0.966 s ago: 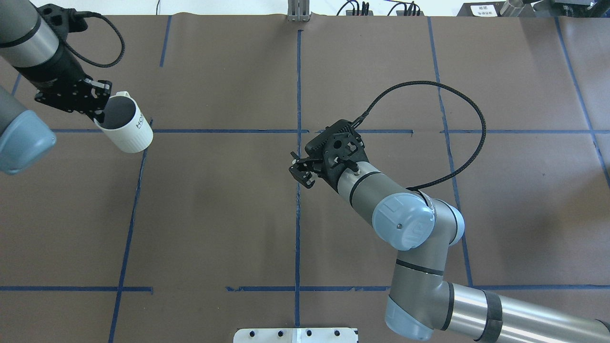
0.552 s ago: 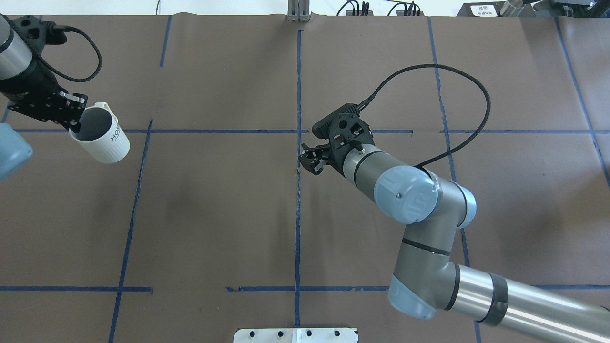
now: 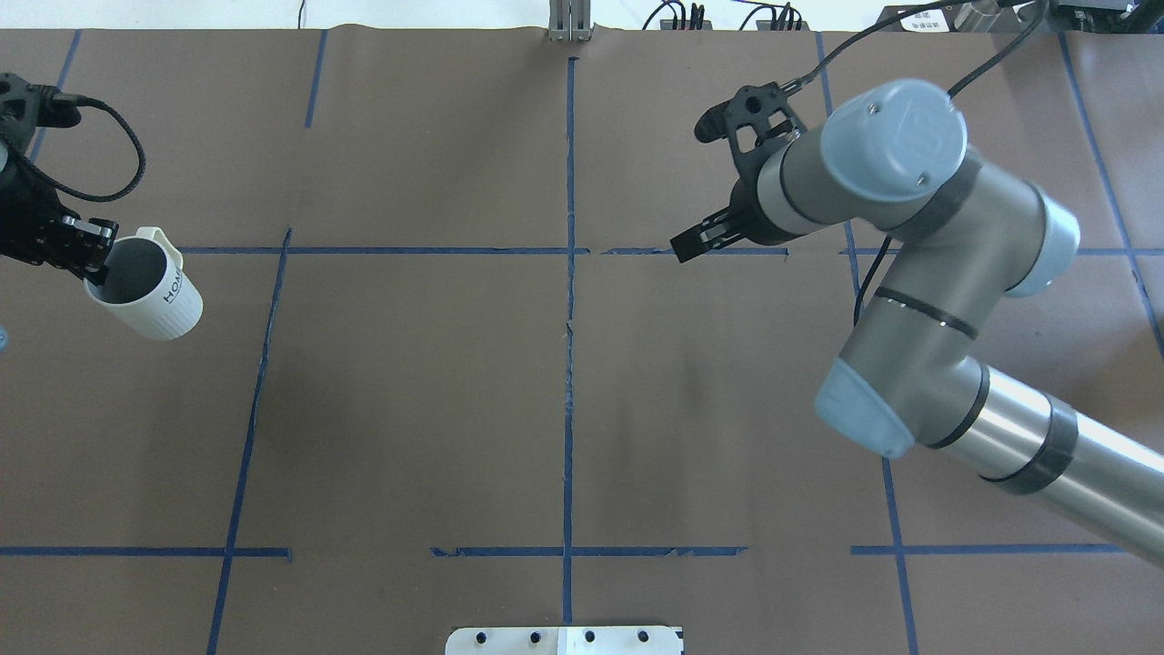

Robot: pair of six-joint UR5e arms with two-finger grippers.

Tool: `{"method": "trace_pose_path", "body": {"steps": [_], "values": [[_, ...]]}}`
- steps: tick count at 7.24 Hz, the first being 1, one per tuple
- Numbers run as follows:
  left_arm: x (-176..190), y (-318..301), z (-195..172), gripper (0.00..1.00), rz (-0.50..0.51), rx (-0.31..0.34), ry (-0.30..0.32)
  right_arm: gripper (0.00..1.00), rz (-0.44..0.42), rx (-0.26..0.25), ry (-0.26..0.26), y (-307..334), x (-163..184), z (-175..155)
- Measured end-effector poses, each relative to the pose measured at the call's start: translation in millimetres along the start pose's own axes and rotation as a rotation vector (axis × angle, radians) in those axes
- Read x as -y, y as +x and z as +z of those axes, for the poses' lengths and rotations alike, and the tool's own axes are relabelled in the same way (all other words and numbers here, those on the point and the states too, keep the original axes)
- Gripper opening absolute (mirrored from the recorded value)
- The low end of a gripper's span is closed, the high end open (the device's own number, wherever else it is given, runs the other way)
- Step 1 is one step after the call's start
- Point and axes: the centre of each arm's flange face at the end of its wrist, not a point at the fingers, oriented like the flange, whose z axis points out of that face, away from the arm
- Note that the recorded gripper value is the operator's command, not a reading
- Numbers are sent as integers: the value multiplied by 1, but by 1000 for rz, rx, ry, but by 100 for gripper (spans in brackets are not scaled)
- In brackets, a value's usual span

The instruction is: Left arm hands cup to right arm to dump lemon

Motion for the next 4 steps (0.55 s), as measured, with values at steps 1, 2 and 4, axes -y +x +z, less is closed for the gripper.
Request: {"method": "trace_pose_path", "body": {"steps": [1, 2, 4], "values": [[-6, -18, 16, 0, 9, -4, 4, 100, -24, 11, -26, 43, 0, -14], [-7, -35, 33, 0, 24, -5, 4, 100, -51, 19, -46, 90, -8, -28], [-6, -64, 66, 0, 50, -11, 11, 100, -39, 30, -60, 184, -34, -65]]}}
